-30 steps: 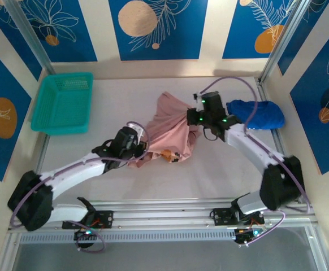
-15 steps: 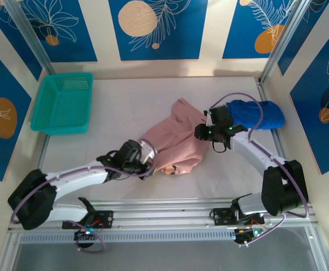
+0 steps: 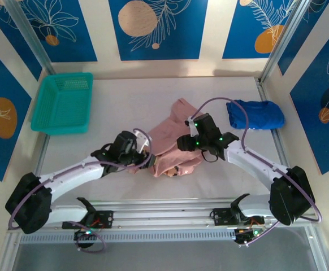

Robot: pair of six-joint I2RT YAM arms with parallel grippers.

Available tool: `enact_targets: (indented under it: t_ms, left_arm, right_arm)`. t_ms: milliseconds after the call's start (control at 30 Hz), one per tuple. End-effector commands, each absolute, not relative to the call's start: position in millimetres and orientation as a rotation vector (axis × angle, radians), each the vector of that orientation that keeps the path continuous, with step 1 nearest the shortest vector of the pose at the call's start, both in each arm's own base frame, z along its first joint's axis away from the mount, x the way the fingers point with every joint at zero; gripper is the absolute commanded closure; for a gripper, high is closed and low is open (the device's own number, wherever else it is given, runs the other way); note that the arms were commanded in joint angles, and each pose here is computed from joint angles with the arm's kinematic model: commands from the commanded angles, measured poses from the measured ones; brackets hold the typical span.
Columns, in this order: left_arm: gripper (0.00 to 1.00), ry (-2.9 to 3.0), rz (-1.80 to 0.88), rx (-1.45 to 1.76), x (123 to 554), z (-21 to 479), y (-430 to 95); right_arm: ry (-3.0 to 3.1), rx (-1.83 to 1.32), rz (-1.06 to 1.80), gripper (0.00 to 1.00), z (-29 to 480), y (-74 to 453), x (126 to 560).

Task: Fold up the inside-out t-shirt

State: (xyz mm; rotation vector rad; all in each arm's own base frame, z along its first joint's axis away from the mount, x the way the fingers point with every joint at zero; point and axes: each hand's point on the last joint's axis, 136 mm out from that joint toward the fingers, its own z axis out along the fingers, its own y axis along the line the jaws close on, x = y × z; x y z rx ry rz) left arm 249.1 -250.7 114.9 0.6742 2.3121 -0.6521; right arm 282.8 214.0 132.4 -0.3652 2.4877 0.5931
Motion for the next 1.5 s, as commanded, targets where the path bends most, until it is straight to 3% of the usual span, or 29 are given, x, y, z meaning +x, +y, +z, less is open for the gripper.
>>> enact_targets:
  t_ms: [0,267,400,467,700,1000,1167,1467]
  left_arm:
    - [0.38,2.374,-0.506,0.65,268,104,-238]
    - [0.3,2.434,-0.501,0.804,270,80,-254]
    - [0.33,2.45,-0.35,0.802,287,70,-248]
    - [0.42,2.445,-0.292,0.779,296,71,-245]
    - [0.99,2.357,-0.345,0.717,310,108,-251]
    - [1.0,2.183,-0.748,0.635,290,215,-261]
    - [1.0,2.167,-0.745,0.641,288,233,-256]
    - [1.0,2.154,-0.763,0.643,287,241,-257]
  right_arm:
    - [2.499,-0.376,0.619,0.5,121,225,283]
    - [2.569,-0.347,0.624,0.5,94,227,279]
    - [2.577,-0.343,0.624,0.5,91,227,278]
    - [2.577,-0.341,0.615,0.5,91,225,279]
    - [2.542,-0.354,0.563,0.5,103,214,283]
    - [2.191,-0.504,0.655,0.44,166,220,282]
    - [2.072,-0.607,0.655,0.33,184,237,282]
    - [2.001,-0.734,0.571,0.35,176,273,270]
